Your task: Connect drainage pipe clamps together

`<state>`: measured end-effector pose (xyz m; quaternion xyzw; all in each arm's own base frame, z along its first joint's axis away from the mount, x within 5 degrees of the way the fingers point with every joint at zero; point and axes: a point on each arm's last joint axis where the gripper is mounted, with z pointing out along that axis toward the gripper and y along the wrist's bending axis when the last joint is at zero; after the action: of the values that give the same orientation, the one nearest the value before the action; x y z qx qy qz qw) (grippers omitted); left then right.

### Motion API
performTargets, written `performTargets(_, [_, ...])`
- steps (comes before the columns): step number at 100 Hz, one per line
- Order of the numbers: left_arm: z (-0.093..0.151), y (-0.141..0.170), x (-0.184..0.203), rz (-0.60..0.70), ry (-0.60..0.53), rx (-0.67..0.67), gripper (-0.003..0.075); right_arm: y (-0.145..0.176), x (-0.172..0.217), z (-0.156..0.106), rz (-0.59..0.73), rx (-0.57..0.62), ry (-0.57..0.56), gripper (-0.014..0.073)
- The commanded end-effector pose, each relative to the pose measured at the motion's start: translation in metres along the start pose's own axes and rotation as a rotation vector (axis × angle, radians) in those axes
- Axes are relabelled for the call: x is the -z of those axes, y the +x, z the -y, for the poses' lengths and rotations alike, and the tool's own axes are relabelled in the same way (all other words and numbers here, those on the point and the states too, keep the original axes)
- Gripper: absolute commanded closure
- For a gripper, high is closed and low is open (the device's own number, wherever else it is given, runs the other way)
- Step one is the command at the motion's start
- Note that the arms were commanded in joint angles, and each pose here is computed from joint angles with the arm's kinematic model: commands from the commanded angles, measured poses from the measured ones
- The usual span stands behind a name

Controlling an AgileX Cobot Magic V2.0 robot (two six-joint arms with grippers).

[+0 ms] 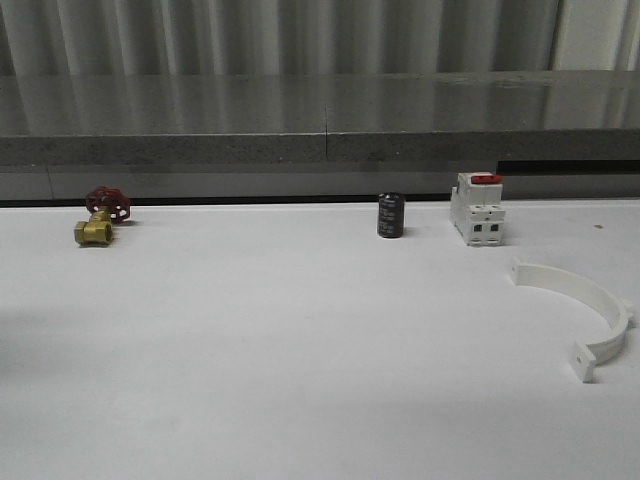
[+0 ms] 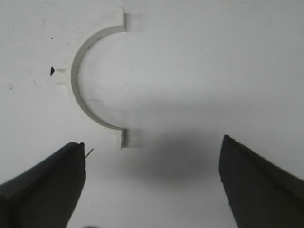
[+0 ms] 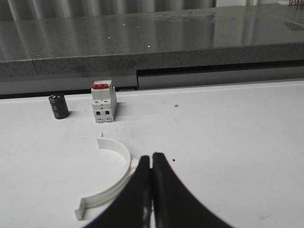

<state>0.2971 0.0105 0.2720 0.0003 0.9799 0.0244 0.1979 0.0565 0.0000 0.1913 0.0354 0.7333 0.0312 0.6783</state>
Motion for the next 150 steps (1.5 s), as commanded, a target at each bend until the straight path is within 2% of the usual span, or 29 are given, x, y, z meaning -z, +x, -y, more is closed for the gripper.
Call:
performTargets(1, [-0.016, -0.015, 0.004, 0.045, 0.012, 0.037, 0.0155, -0.014, 0.003, -0.001, 0.118, 0.022, -0.003, 0.0662])
performTargets(17, [-0.047, -0.024, -0.025, -0.013, 0.063, 0.111, 0.0155, -0.014, 0.003, -0.001, 0.118, 0.022, -0.003, 0.0662])
performTargets(30, [-0.072, -0.026, -0.054, -0.079, 0.051, 0.167, 0.0155, -0.014, 0.003, -0.001, 0.118, 0.022, -0.003, 0.0662])
performTargets(39, [-0.08, -0.027, -0.07, -0.107, 0.052, 0.167, 0.0155, -0.014, 0.003, -0.001, 0.118, 0.022, -0.003, 0.0662])
performTargets(55, [-0.085, -0.035, -0.092, -0.092, 0.045, 0.144, 0.0155, -0.014, 0.003, -0.001, 0.118, 0.022, -0.003, 0.0662])
performTargets(83, [-0.091, -0.053, -0.108, -0.076, 0.042, 0.123, 0.0155, -0.014, 0.003, -0.001, 0.118, 0.022, -0.003, 0.0662])
performTargets(122, [-0.091, -0.05, -0.123, -0.134, 0.057, 0.125, 0.0159, -0.014, 0.003, -0.001, 0.118, 0.022, -0.003, 0.0662])
performTargets(134, [-0.09, -0.048, -0.122, -0.159, 0.065, 0.125, 0.0242, -0.014, 0.003, -0.001, 0.118, 0.022, -0.003, 0.0662])
performTargets(150, [-0.09, -0.047, -0.122, -0.17, 0.069, 0.125, 0.0433, -0.014, 0.003, -0.001, 0.118, 0.022, -0.003, 0.0662])
